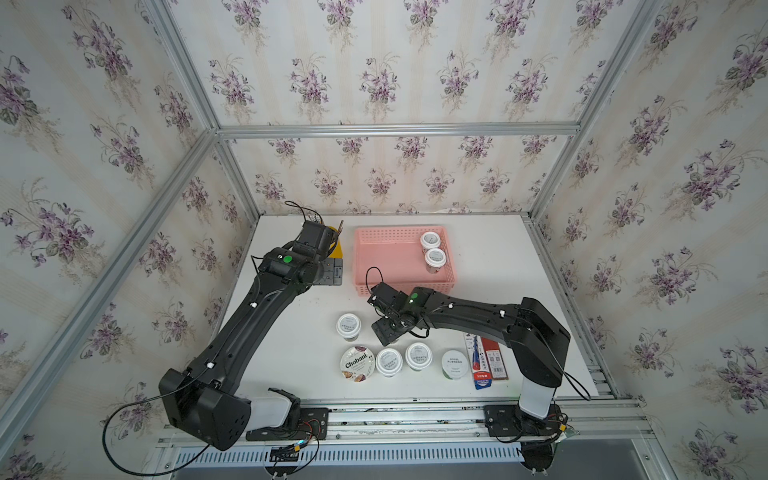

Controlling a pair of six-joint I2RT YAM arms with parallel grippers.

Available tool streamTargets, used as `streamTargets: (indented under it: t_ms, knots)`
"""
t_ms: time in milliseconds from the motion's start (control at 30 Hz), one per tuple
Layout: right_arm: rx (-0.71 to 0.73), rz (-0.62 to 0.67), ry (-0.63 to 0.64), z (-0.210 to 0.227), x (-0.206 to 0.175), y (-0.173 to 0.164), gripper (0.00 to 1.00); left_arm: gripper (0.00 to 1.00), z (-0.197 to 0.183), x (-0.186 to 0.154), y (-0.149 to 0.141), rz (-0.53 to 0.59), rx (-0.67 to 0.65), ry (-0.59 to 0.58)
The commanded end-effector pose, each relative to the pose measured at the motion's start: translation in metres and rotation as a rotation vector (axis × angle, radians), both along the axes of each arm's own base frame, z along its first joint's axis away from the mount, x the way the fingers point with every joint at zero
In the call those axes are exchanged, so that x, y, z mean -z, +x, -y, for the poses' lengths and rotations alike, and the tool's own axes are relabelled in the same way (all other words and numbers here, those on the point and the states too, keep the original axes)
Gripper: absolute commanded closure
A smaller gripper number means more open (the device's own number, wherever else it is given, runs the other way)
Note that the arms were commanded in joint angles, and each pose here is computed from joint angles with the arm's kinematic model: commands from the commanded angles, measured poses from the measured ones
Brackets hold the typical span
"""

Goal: Put the yogurt in the basket
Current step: Pick up the yogurt from the center of the board.

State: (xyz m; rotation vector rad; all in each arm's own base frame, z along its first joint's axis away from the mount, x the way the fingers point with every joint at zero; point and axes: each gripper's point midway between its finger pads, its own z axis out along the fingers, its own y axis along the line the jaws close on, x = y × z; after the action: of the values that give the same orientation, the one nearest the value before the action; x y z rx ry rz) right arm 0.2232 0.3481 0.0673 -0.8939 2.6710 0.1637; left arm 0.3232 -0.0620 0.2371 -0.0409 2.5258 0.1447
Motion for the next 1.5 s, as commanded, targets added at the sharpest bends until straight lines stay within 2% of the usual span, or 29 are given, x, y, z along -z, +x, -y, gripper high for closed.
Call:
streamTargets:
  t_ms: [0, 333, 1033, 1267, 1467]
  knots:
    - [0.020, 0.026, -0.021, 0.005, -0.003, 0.004, 0.13, 0.01, 0.000, -0.001, 0.000, 0.003, -0.002, -0.003]
    - [0.019, 0.021, -0.026, 0.008, -0.002, 0.002, 0.19, 0.01, 0.000, 0.001, 0.000, -0.001, -0.004, -0.001]
    - [0.016, 0.047, -0.040, 0.009, -0.019, 0.010, 0.19, 0.01, 0.001, -0.001, 0.001, 0.003, 0.002, -0.010]
    - [0.042, 0.077, -0.027, 0.015, -0.042, 0.025, 0.19, 0.01, 0.004, -0.001, 0.000, 0.002, 0.011, -0.020]
    - [0.091, 0.129, -0.014, 0.027, -0.071, 0.055, 0.19, 0.01, 0.005, -0.001, 0.000, 0.001, 0.014, -0.027]
